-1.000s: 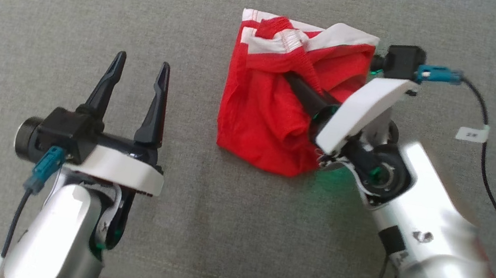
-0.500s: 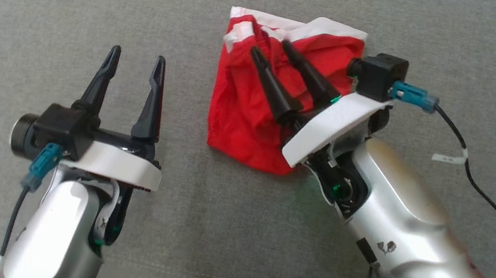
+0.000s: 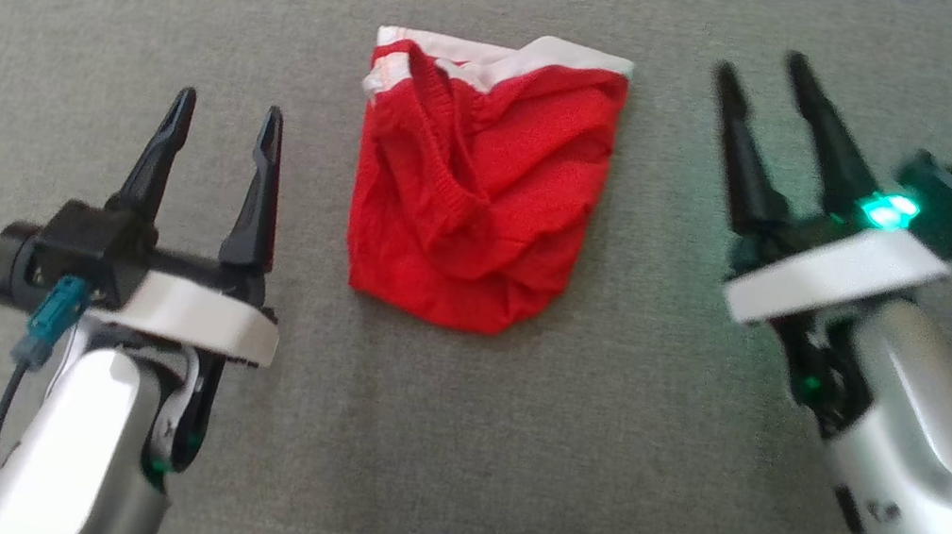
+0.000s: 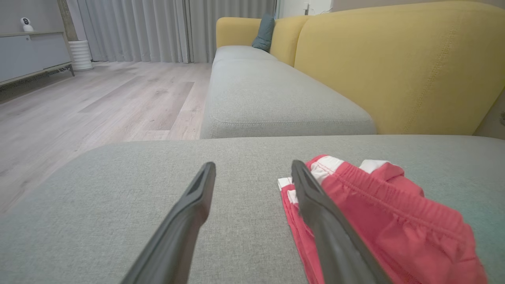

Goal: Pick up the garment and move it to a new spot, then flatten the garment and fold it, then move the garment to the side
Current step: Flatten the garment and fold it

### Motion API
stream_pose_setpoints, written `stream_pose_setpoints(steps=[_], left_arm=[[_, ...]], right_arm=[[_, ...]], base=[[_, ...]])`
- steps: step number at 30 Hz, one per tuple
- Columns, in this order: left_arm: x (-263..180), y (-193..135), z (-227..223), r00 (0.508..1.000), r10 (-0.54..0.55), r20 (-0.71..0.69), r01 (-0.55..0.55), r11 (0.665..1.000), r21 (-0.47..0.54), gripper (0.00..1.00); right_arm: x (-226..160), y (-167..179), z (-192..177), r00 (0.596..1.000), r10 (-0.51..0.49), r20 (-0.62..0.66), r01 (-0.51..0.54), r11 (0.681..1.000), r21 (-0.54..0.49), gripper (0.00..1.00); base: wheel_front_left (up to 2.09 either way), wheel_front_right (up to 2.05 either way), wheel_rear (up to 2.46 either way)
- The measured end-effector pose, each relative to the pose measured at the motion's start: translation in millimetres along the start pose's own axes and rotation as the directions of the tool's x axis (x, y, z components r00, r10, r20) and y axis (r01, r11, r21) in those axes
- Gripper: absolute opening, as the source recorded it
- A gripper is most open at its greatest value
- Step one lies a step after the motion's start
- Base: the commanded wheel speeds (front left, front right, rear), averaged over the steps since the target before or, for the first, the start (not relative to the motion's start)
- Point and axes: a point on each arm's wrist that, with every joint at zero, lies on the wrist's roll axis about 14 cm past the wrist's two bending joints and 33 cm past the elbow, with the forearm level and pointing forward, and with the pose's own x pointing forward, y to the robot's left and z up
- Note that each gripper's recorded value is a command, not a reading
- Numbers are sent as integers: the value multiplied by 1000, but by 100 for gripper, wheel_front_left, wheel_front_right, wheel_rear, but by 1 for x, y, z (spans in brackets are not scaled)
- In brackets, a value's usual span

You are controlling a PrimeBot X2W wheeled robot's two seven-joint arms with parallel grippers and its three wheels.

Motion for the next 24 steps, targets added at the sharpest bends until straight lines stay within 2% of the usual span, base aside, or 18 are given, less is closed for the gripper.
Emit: stream_pose_setpoints(steps=[5,10,17,24], left_arm=[[-8,-4,-5,1000,-13,-18,13,1000,1,100],[-9,-2,3,1000,-10,2,10,1000,20,100],[-17,-5,5,1000,-15,1,15,1000,22,100],[-18,-4,8,1000,-10,7,10,1000,26,100]], right_arm=[[-42,-42,12,989,-141,46,143,988,-54,100],[-81,-63,27,967,-241,80,249,962,-110,100],[-110,-54,30,953,-295,71,302,945,-128,100],[-117,-48,36,947,-311,77,319,940,-123,100]], base=[[0,0,0],[0,0,0],[0,0,0],[0,0,0]])
